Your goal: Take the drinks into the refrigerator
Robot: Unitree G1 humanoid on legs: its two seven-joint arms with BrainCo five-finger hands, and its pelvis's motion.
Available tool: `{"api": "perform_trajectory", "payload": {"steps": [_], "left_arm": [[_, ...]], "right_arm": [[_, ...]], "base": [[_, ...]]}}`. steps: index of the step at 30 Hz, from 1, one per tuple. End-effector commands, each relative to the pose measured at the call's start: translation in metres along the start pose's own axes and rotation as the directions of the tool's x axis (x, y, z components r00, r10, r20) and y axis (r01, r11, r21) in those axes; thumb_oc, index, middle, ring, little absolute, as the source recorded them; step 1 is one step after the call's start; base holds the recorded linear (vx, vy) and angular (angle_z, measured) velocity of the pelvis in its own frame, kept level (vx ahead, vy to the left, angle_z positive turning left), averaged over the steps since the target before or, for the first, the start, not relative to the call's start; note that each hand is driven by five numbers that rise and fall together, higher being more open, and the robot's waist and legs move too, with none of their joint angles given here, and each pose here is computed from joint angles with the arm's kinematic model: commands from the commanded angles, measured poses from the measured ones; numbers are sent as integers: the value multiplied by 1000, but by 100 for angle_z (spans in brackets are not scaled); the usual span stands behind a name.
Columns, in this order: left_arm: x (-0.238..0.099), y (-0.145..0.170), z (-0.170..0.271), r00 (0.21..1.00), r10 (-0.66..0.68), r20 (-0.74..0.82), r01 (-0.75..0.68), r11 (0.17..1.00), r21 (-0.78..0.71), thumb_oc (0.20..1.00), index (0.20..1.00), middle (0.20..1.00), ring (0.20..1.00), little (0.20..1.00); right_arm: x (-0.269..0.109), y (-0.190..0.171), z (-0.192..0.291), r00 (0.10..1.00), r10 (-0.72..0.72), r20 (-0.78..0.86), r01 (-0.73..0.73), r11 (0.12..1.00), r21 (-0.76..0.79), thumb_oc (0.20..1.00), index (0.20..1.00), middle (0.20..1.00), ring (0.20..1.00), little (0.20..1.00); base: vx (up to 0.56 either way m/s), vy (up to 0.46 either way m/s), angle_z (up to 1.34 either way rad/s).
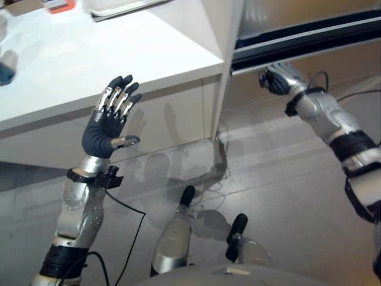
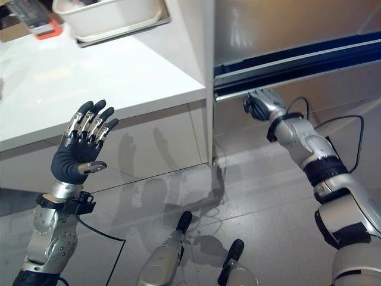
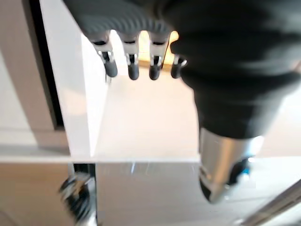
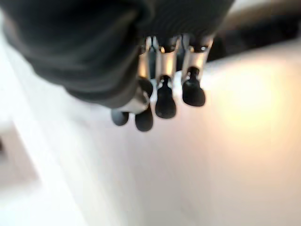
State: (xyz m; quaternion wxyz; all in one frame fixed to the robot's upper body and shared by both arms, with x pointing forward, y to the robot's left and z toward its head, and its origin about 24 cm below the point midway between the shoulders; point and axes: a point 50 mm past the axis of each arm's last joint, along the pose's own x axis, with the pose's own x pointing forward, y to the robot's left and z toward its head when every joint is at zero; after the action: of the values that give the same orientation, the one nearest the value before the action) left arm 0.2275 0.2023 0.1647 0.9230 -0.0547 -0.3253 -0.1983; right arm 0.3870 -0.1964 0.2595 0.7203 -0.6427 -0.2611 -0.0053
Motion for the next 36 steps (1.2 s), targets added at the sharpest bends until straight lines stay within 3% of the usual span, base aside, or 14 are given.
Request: {"api": "perform_trajectory", "payload": {"steps": [1,7,19,27,28,30,33,36], "left_arm": [[12,-5,20,992,-81,93,78,996,31,1000,1000,1000,1000,1000],[9,-3,20,994,-61,91,57,997,46,1000,1000,1000,1000,1000],[8,-2,20,995,-45,89,40,997,60,1000,1000,1000,1000,1000],[6,-4,17,996,-24,85,19,998,54,1000,1000,1000,1000,1000],[5,-4,16,996,-18,85,13,998,54,1000,1000,1000,1000,1000],[1,-5,13,997,-1,77,-3,999,52,1000,1000,1000,1000,1000],[-1,-7,11,997,9,78,-12,999,39,1000,1000,1000,1000,1000],[-6,-3,13,996,28,79,-34,996,86,1000,1000,1000,1000,1000]], "right_arm": [[22,-48,42,963,-208,173,205,978,35,200,200,200,200,200],[15,-47,53,950,-205,236,201,979,41,200,200,200,200,200],[3,-26,37,972,-162,173,145,984,106,200,200,200,200,200],[-28,14,23,988,-117,101,93,971,220,200,200,200,200,200],[-38,26,22,991,-105,82,81,963,258,398,398,398,398,398],[-61,48,17,996,-76,36,61,947,315,1000,1000,1000,1000,1000],[-88,69,10,997,-60,-39,70,919,387,1000,1000,1000,1000,1000],[-147,98,-2,990,40,-133,22,901,434,1000,1000,1000,1000,1000]], "base": [[3,32,23],[-11,28,1],[-18,11,-3],[-21,5,-3],[0,0,0],[0,0,0],[-2,10,2],[0,20,4]]}}
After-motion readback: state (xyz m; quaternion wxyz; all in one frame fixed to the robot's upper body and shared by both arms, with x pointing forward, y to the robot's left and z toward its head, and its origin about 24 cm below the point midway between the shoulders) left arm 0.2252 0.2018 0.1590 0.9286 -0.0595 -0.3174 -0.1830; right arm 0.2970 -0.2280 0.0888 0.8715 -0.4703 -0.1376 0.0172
